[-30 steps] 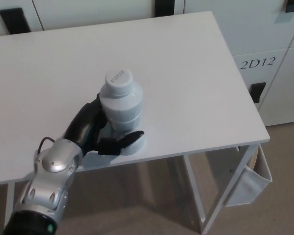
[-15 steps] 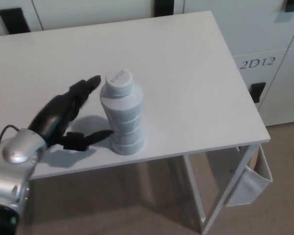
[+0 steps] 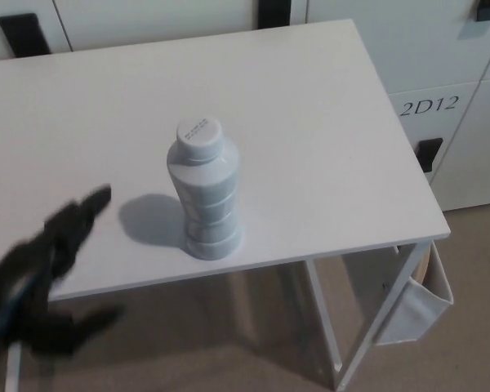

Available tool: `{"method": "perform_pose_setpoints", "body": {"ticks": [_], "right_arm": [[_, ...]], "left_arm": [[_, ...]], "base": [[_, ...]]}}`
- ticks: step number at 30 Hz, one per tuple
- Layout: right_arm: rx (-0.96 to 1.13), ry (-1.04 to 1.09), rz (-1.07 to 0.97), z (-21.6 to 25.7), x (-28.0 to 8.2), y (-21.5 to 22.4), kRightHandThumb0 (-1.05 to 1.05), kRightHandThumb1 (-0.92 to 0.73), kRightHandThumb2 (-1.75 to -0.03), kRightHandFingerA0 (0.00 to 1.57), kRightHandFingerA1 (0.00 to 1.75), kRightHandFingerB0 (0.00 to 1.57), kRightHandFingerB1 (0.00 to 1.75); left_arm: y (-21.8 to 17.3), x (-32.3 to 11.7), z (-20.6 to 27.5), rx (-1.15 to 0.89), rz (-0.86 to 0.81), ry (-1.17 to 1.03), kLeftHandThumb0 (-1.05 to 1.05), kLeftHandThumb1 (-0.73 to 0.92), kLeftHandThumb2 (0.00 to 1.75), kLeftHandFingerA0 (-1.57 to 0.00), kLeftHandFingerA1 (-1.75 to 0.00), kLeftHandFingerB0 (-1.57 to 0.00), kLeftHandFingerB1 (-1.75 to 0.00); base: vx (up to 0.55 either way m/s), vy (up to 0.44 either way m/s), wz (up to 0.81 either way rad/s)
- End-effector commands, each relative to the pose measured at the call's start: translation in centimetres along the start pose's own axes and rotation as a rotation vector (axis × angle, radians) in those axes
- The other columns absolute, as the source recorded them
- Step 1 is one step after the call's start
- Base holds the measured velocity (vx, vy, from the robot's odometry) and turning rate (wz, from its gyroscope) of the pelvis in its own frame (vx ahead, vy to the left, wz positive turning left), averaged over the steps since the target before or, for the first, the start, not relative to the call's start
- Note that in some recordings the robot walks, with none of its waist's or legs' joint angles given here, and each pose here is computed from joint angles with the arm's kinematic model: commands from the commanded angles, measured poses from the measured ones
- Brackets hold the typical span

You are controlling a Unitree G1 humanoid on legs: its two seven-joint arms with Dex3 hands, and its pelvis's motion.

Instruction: The robot picks up a bottle from a person using its left hand and walk towards the table in frontand put the bottle on the table.

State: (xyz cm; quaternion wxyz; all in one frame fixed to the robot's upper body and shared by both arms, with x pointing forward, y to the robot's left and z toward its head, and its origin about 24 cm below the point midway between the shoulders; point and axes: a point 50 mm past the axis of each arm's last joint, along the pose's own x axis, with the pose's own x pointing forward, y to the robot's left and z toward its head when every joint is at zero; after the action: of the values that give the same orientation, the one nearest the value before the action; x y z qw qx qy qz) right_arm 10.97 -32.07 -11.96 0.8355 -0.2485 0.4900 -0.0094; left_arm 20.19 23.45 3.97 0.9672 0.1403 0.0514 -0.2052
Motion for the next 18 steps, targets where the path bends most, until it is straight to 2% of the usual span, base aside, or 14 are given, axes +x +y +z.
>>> {"method": "perform_pose_setpoints", "body": {"ticks": [1,2,5,6,7,8,10,11,13,14,15,16,17,18], "right_arm": [[-0.044,0.048,0.004,-0.9,-0.2,-0.3,-0.39,-0.65,-0.6,0.72,0.51,0.54,0.41],[-0.047,0.041,0.004,-0.9,-0.2,-0.2,-0.39,-0.66,-0.6,0.74,0.53,0.55,0.42],[-0.048,0.041,0.002,-0.9,-0.2,-0.3,-0.39,-0.66,-0.6,0.74,0.53,0.55,0.42],[-0.043,0.041,0.002,-0.9,-0.2,-0.3,-0.44,-0.54,-0.82,0.65,0.61,0.48,0.53],[-0.05,0.045,0.004,-0.9,-0.2,-0.4,-0.45,-0.54,-0.83,0.63,0.6,0.47,0.53],[-0.05,0.045,0.006,-0.8,-0.2,-0.4,-0.39,-0.66,-0.6,0.68,0.48,0.52,0.4],[-0.045,0.044,0.008,-0.7,-0.2,-0.5,-0.39,-0.66,-0.6,0.68,0.48,0.52,0.4],[-0.051,0.042,0.014,-0.7,-0.2,-0.3,-0.39,-0.67,-0.6,0.7,0.49,0.53,0.41],[-0.054,0.042,0.016,-0.7,-0.2,-0.2,-0.39,-0.67,-0.6,0.7,0.49,0.53,0.41],[-0.053,0.045,0.016,-0.9,-0.2,-0.1,-0.39,-0.66,-0.6,0.71,0.5,0.55,0.41],[-0.051,0.052,0.015,-1.3,-0.4,0.0,-0.38,-0.65,-0.6,0.71,0.5,0.55,0.41],[-0.052,0.054,0.015,-1.4,-0.4,0.0,-0.38,-0.65,-0.6,0.71,0.5,0.55,0.41],[-0.056,0.056,0.017,-1.5,-0.4,0.0,-0.39,-0.65,-0.6,0.69,0.49,0.56,0.41],[-0.056,0.056,0.018,-1.5,-0.4,0.0,-0.39,-0.65,-0.6,0.69,0.49,0.56,0.41]], "left_arm": [[-4.2,-10.7,6.5,-0.165,-0.095,-0.341,-0.68,0.37,0.75,-0.24,-0.48,-0.16,-0.39],[-4.5,-13.1,6.9,-0.26,-0.139,-0.329,-0.6,0.34,0.7,-0.36,-0.52,-0.32,-0.44],[-4.6,-13.5,7.0,-0.321,-0.176,-0.32,-0.6,0.34,0.7,-0.36,-0.52,-0.32,-0.44],[-4.8,-14.3,6.5,-0.386,-0.212,-0.303,-0.41,0.39,0.52,-0.85,-0.64,-0.79,-0.56],[-5.0,-14.6,6.0,-0.388,-0.232,-0.277,-0.42,0.43,0.53,-0.85,-0.68,-0.77,-0.57],[-5.1,-14.8,5.6,-0.385,-0.252,-0.25,-0.39,0.45,0.53,-0.84,-0.76,-0.78,-0.61],[-5.2,-14.9,5.3,-0.383,-0.272,-0.226,-0.39,0.45,0.53,-0.84,-0.76,-0.78,-0.61],[-5.4,-14.8,3.7,-0.384,-0.33,-0.179,-0.32,0.47,0.53,-0.92,-0.75,-0.83,-0.58],[-5.5,-14.8,3.1,-0.386,-0.358,-0.159,-0.32,0.47,0.53,-0.92,-0.75,-0.83,-0.58],[-5.5,-14.6,1.8,-0.352,-0.331,-0.096,-0.35,0.51,0.55,-0.85,-0.68,-0.77,-0.57],[-5.5,-14.2,-0.4,-0.3,-0.278,0.014,-0.41,0.55,0.56,-0.85,-0.67,-0.71,-0.56],[-5.5,-14.1,-1.0,-0.304,-0.249,0.04,-0.41,0.55,0.56,-0.85,-0.67,-0.71,-0.56],[-5.4,-13.9,-2.2,-0.306,-0.203,0.078,-0.51,0.5,0.89,-0.8,-0.77,-0.57,-0.64],[-5.4,-13.9,-2.3,-0.306,-0.199,0.08,-0.51,0.5,0.89,-0.8,-0.77,-0.57,-0.64]], "base": [[0.0,0.0,0.0],[0.0,0.0,0.0],[0.0,0.0,0.0],[0.0,0.0,0.0],[0.0,0.0,0.0],[0.0,0.0,0.0],[0.0,0.0,0.0],[0.0,0.0,0.0],[0.0,0.0,0.0],[0.0,0.0,0.0],[0.0,0.0,0.0],[0.0,0.0,0.0],[0.0,0.0,0.0],[0.0,0.0,0.0]]}}
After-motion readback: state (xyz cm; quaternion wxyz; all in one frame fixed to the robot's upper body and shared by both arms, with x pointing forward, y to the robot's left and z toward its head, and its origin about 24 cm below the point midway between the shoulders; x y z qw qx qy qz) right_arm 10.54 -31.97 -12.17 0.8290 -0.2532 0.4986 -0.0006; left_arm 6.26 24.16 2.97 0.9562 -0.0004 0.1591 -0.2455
